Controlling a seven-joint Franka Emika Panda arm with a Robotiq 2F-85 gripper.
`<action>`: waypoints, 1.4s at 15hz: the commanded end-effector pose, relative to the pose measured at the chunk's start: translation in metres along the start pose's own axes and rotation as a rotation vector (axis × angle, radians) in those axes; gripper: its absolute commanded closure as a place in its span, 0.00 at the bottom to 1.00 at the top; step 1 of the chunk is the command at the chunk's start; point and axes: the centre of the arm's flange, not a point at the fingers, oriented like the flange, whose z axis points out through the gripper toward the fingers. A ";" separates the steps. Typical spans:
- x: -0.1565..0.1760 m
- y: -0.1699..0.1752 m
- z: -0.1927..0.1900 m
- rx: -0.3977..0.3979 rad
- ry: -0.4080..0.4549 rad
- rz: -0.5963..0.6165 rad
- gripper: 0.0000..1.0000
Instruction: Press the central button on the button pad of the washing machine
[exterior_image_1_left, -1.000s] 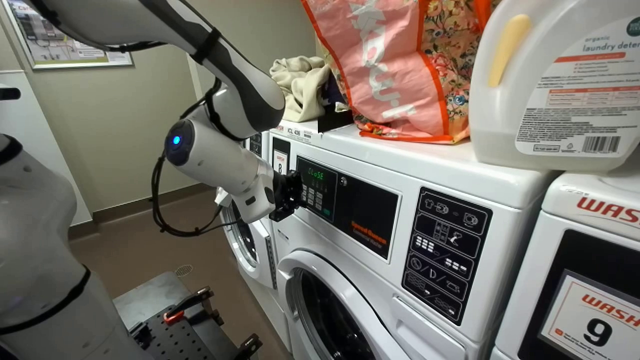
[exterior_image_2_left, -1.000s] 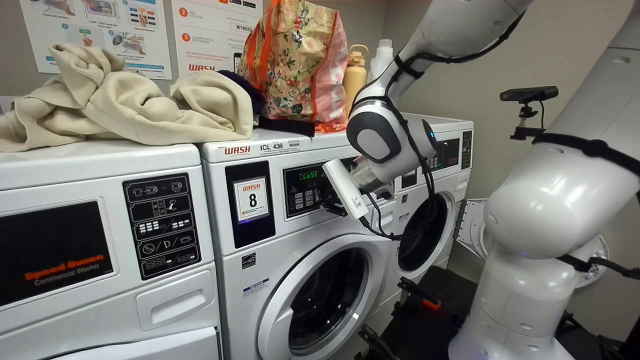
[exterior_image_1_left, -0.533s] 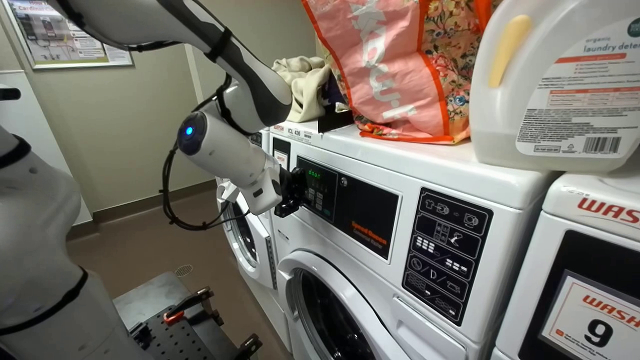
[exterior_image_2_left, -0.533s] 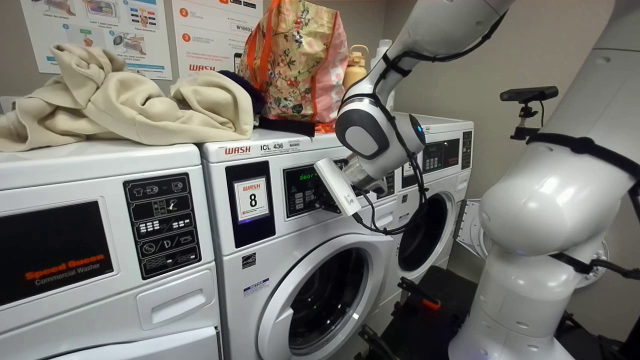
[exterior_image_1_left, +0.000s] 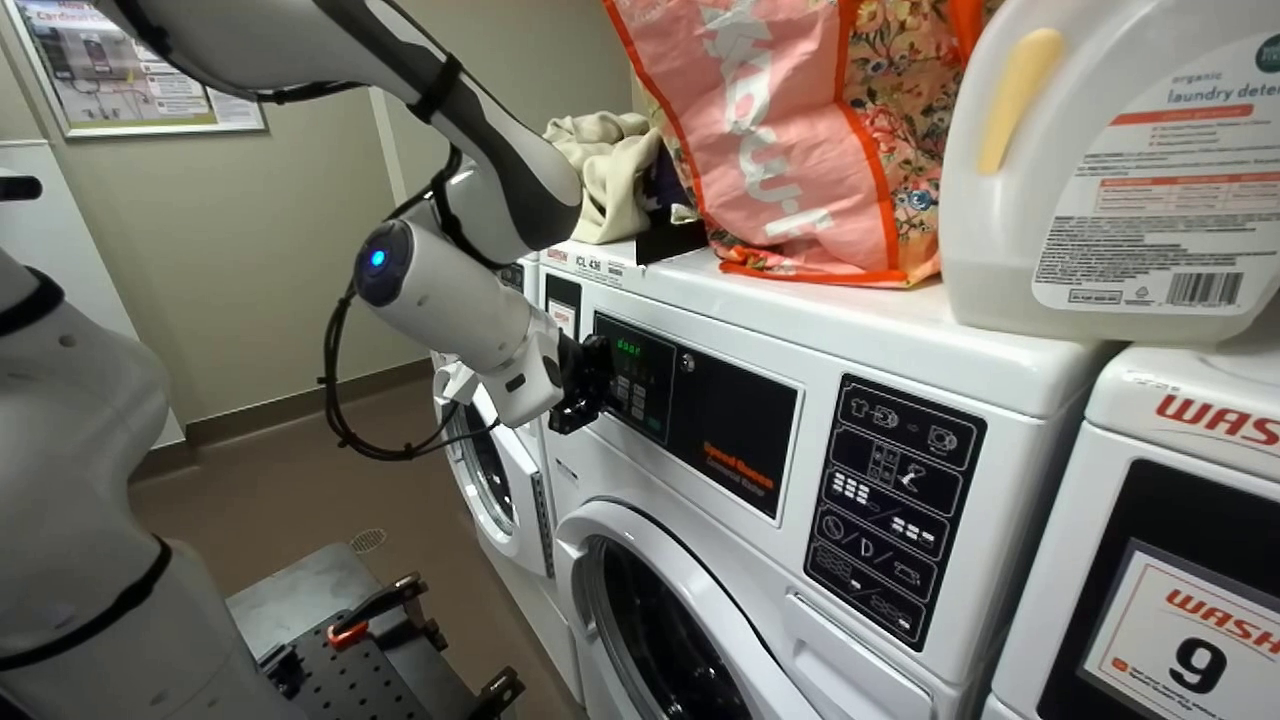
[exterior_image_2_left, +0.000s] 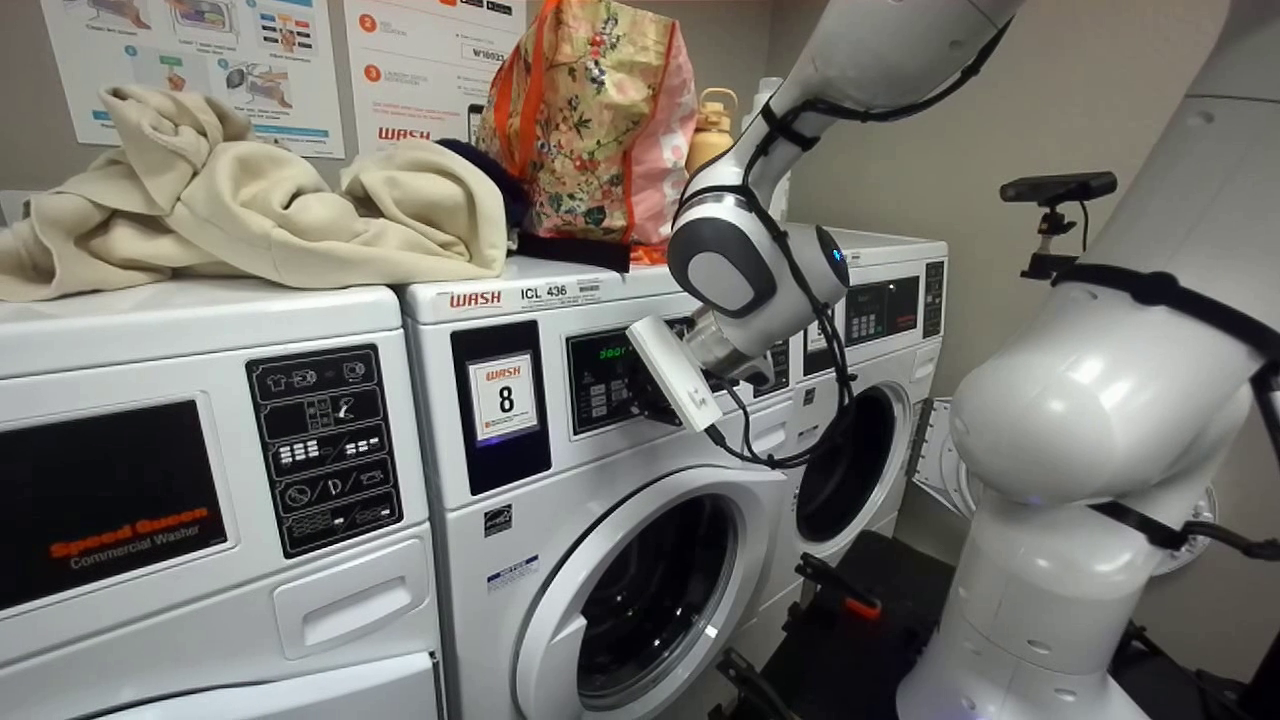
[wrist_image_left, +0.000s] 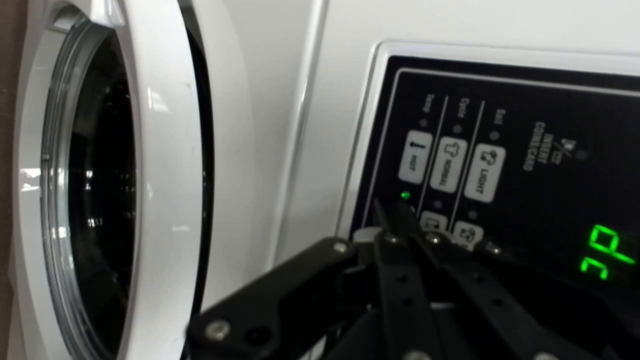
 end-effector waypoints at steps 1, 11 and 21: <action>0.005 0.003 -0.001 0.028 0.008 0.017 1.00; 0.030 0.032 -0.055 0.083 0.026 0.028 1.00; 0.025 0.013 -0.069 0.161 -0.097 -0.042 1.00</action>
